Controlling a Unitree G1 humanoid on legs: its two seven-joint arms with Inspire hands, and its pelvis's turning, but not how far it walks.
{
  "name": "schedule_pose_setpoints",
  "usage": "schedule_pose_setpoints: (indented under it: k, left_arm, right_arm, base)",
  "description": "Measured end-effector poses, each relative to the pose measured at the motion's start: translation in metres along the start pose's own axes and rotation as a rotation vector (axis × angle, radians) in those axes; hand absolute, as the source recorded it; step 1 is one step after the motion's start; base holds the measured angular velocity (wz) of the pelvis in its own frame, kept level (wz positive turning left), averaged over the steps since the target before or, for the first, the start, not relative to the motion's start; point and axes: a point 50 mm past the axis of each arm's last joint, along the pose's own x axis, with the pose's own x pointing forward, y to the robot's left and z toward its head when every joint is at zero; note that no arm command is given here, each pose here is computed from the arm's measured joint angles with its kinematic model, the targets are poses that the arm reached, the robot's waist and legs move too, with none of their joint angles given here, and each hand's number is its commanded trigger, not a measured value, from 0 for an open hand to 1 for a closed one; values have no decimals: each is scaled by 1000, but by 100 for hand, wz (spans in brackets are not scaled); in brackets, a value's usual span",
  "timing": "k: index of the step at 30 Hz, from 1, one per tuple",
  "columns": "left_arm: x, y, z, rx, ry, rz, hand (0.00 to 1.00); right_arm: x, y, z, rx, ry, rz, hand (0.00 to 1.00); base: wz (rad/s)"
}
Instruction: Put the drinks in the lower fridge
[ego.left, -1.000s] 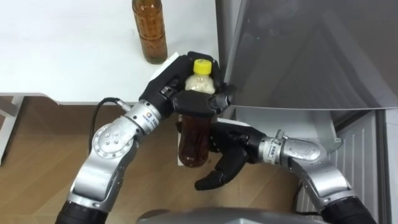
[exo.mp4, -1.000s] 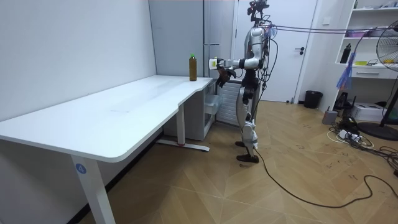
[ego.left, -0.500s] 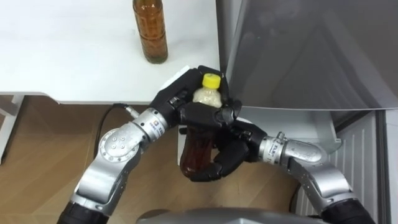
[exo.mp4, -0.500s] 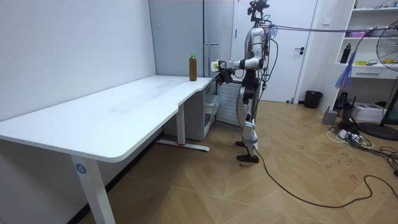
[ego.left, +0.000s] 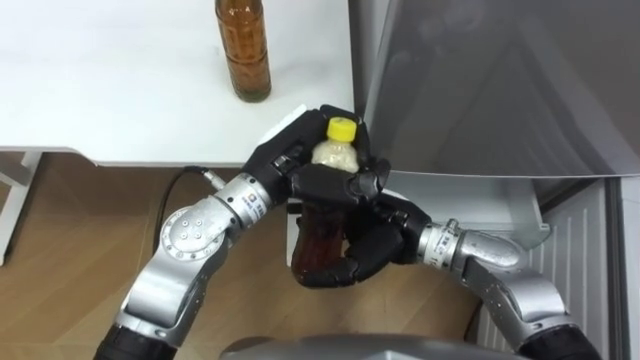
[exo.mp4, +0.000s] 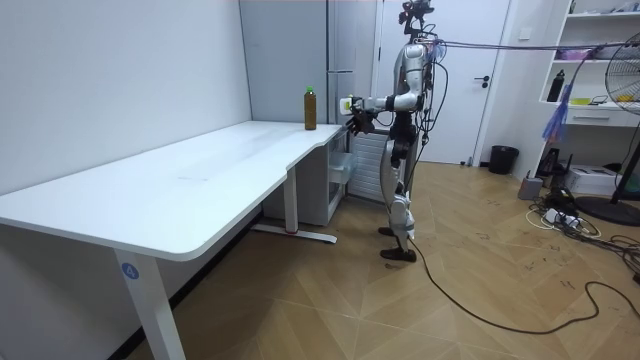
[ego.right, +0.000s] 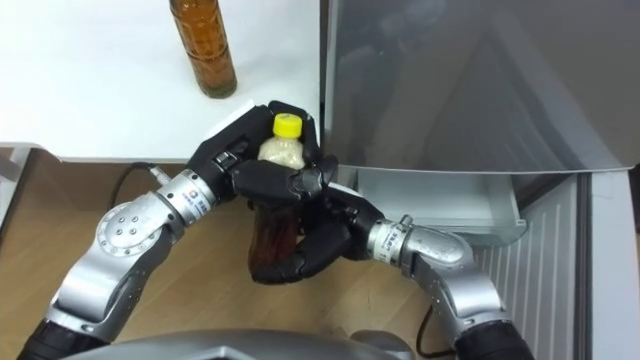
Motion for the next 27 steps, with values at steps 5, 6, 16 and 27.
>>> schedule_pose_setpoints:
  k: [5, 6, 16, 27]
  left_arm:
    - [0, -1, 0, -1, 0, -19, 100]
    - [0, -2, 0, -3, 0, -20, 100]
    - [2, -2, 1, -110, -38, -2, 100]
    - [2, -3, 1, -128, -46, 5, 0]
  right_arm:
    - [1, 2, -3, 35, -9, 12, 100]
    - [1, 2, -3, 35, -9, 10, 100]
    - [0, 3, -4, 68, -48, -2, 100]
    - [0, 4, -6, 102, -68, -6, 100]
  base:
    - [0]
    - [0]
    - [0]
    - [0]
